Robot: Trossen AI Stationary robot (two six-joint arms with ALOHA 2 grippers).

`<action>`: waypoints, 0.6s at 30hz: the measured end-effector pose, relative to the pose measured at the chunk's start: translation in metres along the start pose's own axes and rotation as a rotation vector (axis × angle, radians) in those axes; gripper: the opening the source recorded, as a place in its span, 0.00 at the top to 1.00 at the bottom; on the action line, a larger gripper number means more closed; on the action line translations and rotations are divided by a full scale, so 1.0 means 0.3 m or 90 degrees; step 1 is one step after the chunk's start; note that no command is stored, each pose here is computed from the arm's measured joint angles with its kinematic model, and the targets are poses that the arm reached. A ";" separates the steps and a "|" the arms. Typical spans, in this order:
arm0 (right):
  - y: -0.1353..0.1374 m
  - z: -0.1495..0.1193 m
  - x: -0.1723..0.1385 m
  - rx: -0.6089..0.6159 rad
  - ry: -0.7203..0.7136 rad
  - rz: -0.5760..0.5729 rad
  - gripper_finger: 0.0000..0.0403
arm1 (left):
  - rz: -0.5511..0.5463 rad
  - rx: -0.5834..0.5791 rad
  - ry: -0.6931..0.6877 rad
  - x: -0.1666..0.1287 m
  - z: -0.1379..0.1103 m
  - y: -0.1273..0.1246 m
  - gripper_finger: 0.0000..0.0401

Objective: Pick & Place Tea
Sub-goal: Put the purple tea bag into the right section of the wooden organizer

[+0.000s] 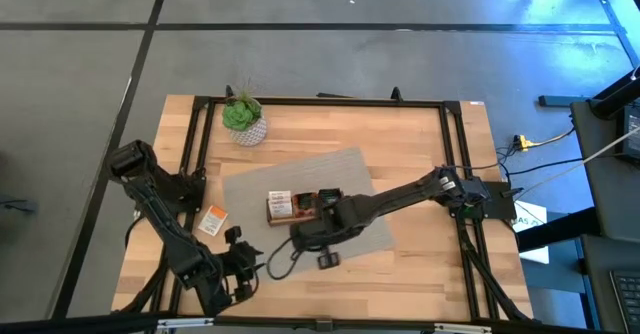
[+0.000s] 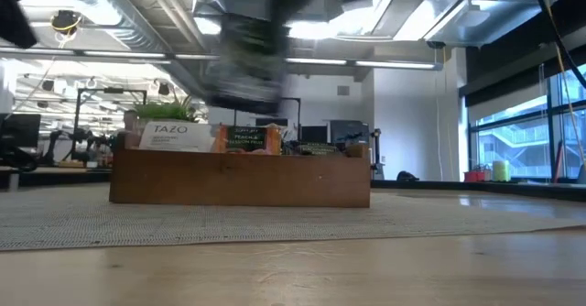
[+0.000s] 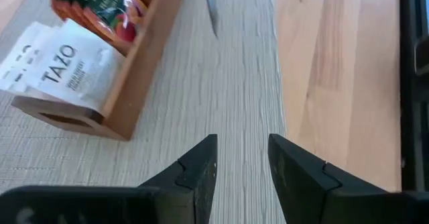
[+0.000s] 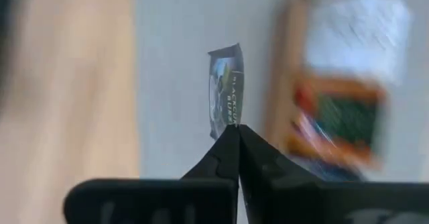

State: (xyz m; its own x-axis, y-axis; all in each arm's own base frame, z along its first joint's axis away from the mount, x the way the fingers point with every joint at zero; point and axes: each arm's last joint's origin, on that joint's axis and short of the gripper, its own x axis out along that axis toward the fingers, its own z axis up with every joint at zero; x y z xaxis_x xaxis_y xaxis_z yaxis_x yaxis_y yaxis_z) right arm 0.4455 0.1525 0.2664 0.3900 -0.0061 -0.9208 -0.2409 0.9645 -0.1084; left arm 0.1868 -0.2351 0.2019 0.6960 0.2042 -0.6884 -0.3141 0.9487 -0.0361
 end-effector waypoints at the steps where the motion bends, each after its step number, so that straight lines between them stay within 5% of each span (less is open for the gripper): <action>1: -0.003 -0.015 -0.024 -0.010 0.035 -0.023 0.99 | 0.000 -0.012 -0.002 -0.001 0.011 0.006 0.68; 8: -0.003 -0.100 -0.062 -0.028 0.202 -0.077 0.99 | -0.028 -0.109 0.059 0.004 0.094 0.051 0.68; 18: -0.010 -0.104 -0.099 -0.074 0.192 -0.076 0.99 | -0.010 -0.108 0.041 0.025 0.139 0.081 0.68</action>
State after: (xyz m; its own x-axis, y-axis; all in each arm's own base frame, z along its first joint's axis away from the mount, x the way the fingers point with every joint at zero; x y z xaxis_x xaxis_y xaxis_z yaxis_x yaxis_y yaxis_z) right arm 0.4070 0.1416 0.2825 0.1449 -0.2116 -0.9665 -0.3158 0.9159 -0.2479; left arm 0.2115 -0.2005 0.2260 0.6601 0.1690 -0.7319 -0.4117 0.8964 -0.1642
